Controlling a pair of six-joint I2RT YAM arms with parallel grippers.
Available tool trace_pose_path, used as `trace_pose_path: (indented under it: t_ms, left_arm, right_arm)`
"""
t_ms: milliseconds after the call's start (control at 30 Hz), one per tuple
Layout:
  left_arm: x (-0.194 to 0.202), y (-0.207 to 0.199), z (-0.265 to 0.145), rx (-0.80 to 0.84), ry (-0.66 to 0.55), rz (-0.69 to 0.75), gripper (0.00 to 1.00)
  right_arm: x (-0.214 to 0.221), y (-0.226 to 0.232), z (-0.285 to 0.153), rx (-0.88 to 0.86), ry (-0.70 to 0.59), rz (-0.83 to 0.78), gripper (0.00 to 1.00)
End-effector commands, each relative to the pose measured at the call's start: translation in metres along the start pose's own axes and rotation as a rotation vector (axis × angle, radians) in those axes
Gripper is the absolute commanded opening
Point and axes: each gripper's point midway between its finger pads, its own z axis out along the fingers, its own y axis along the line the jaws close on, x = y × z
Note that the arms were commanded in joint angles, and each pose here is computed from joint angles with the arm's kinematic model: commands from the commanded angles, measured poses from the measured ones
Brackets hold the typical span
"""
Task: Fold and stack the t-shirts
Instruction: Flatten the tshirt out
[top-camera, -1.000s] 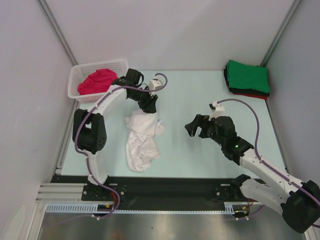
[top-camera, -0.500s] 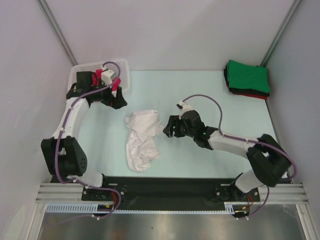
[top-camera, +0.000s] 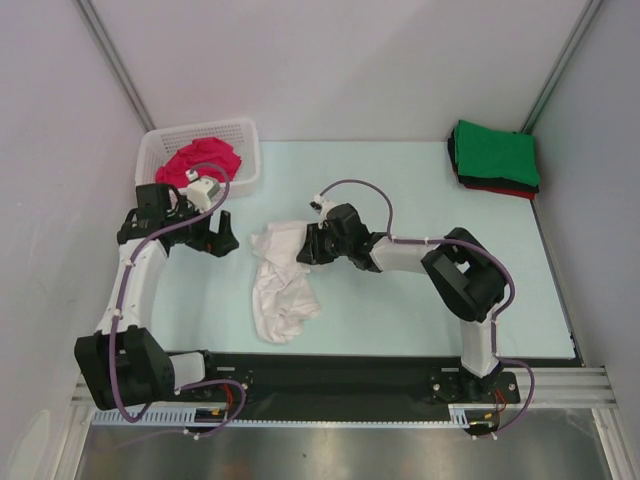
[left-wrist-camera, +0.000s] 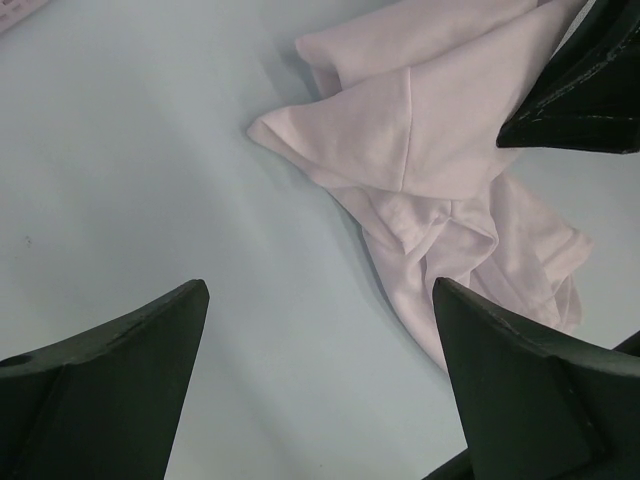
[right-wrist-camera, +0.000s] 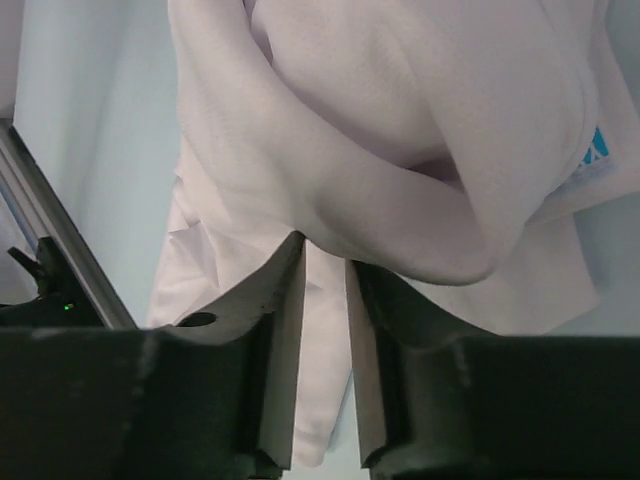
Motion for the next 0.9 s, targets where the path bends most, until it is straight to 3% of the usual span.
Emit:
trace_pose_path:
  t_ms: [0,33,100,333,367,400,467,533,600,667,733,767,800,867]
  left_arm:
    - [-0.004,-0.004,-0.008,0.007,-0.024,0.041,1.0]
    - [-0.004,-0.004,-0.007,0.009,-0.022,0.039,1.0]
    - [-0.002,-0.007,-0.008,0.022,-0.017,0.035,1.0]
    - [0.012,-0.028,-0.006,0.123,0.041,0.054,0.99]
    - [0.016,-0.031,-0.005,0.129,0.049,0.058,1.0]
    - [0.018,-0.033,-0.004,0.13,0.054,0.067,0.99]
    - [0.021,-0.033,-0.003,0.121,0.059,0.074,0.99]
    - [0.022,-0.034,-0.002,0.122,0.062,0.07,0.99]
    - [0.026,-0.038,-0.001,0.134,0.075,0.072,0.99]
    - [0.03,-0.039,0.0,0.13,0.088,0.077,0.99]
    - [0.033,-0.044,0.0,0.138,0.099,0.096,1.0]
    - [0.036,-0.047,0.0,0.141,0.107,0.101,0.99]
    - [0.037,-0.053,0.001,0.161,0.114,0.123,0.99]
    - [0.042,-0.064,0.001,0.19,0.133,0.137,0.99]
  right_arm:
    - [-0.02,0.016,-0.001,-0.05,-0.03,-0.012,0.25]
    - [-0.02,0.011,-0.001,-0.032,-0.032,-0.018,0.13]
    - [-0.023,0.005,-0.004,-0.003,-0.043,-0.023,0.02]
    - [-0.037,-0.044,-0.037,0.135,-0.134,0.073,0.0]
    - [-0.034,-0.044,-0.037,0.123,-0.124,0.076,0.06]
    - [-0.029,-0.036,-0.034,0.082,-0.098,0.073,0.19]
    - [-0.018,-0.034,-0.025,0.056,-0.061,0.08,0.27]
    - [-0.012,-0.027,-0.017,0.029,-0.047,0.092,0.44]
    - [-0.007,-0.034,-0.011,0.054,-0.045,0.123,0.55]
    - [-0.007,-0.038,-0.007,0.07,-0.055,0.133,0.57]
    - [-0.007,-0.039,-0.004,0.063,-0.051,0.136,0.51]
    - [-0.006,-0.038,-0.003,0.058,-0.045,0.137,0.43]
    - [-0.006,-0.038,-0.003,0.057,-0.041,0.137,0.24]
    - [-0.007,-0.04,-0.007,0.071,-0.043,0.139,0.1]
